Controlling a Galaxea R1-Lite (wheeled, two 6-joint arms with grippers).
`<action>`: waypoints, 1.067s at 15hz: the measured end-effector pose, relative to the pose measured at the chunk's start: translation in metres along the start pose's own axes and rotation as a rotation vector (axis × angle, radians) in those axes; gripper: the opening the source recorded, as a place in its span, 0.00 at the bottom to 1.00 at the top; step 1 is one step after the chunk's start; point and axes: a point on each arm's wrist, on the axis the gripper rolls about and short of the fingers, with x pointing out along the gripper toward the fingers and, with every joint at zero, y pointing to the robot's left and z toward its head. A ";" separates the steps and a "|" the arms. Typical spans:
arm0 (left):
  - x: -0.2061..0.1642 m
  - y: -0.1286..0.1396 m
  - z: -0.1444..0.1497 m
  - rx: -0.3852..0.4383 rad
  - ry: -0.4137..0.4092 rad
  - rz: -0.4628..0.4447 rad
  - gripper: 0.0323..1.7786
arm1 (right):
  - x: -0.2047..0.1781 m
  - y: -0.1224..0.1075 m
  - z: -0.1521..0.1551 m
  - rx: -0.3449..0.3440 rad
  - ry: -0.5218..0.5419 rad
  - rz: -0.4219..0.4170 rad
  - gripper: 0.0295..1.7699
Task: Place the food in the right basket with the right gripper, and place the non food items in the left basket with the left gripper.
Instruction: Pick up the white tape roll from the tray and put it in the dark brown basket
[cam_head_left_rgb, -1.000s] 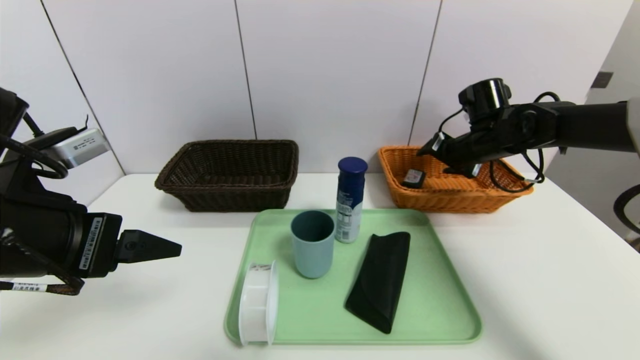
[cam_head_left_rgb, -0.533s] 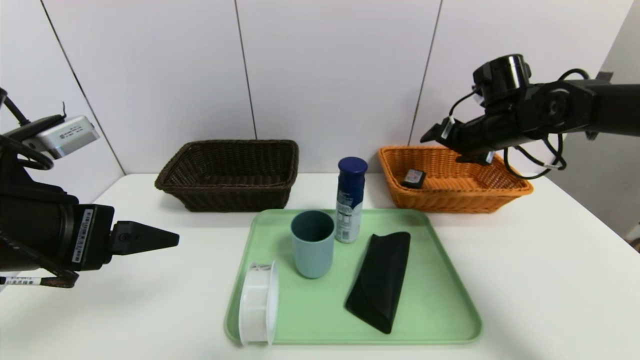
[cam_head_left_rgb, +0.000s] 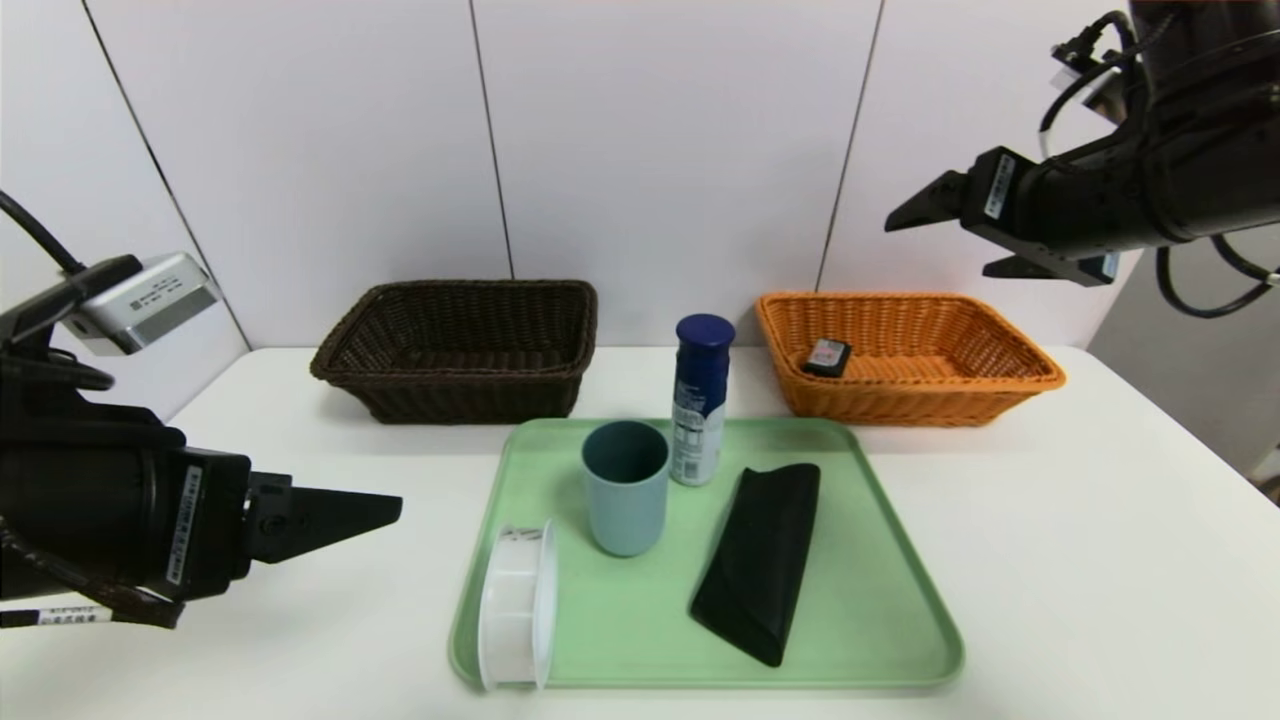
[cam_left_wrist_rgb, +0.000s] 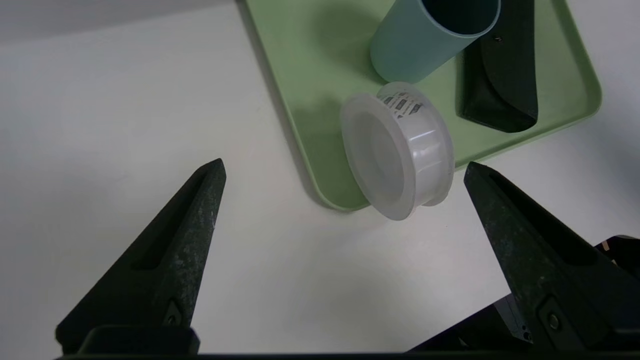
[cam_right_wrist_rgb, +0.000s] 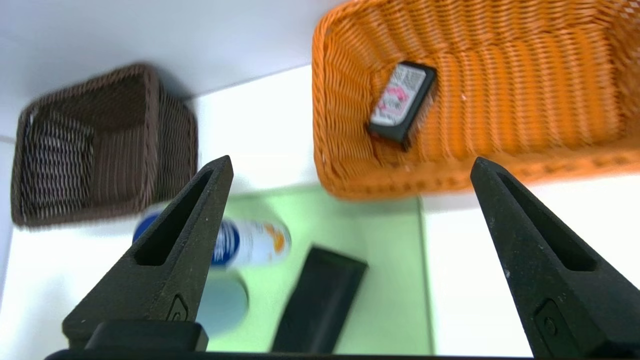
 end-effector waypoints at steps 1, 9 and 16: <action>0.003 -0.001 -0.003 0.008 -0.025 -0.010 0.95 | -0.011 -0.003 -0.007 -0.033 0.003 -0.017 0.94; 0.017 -0.045 0.020 -0.019 0.181 0.179 0.95 | -0.050 -0.031 -0.061 -0.188 0.149 -0.208 0.96; 0.055 -0.082 0.012 0.022 0.270 0.218 0.95 | -0.103 -0.040 -0.091 -0.290 0.106 -0.162 0.96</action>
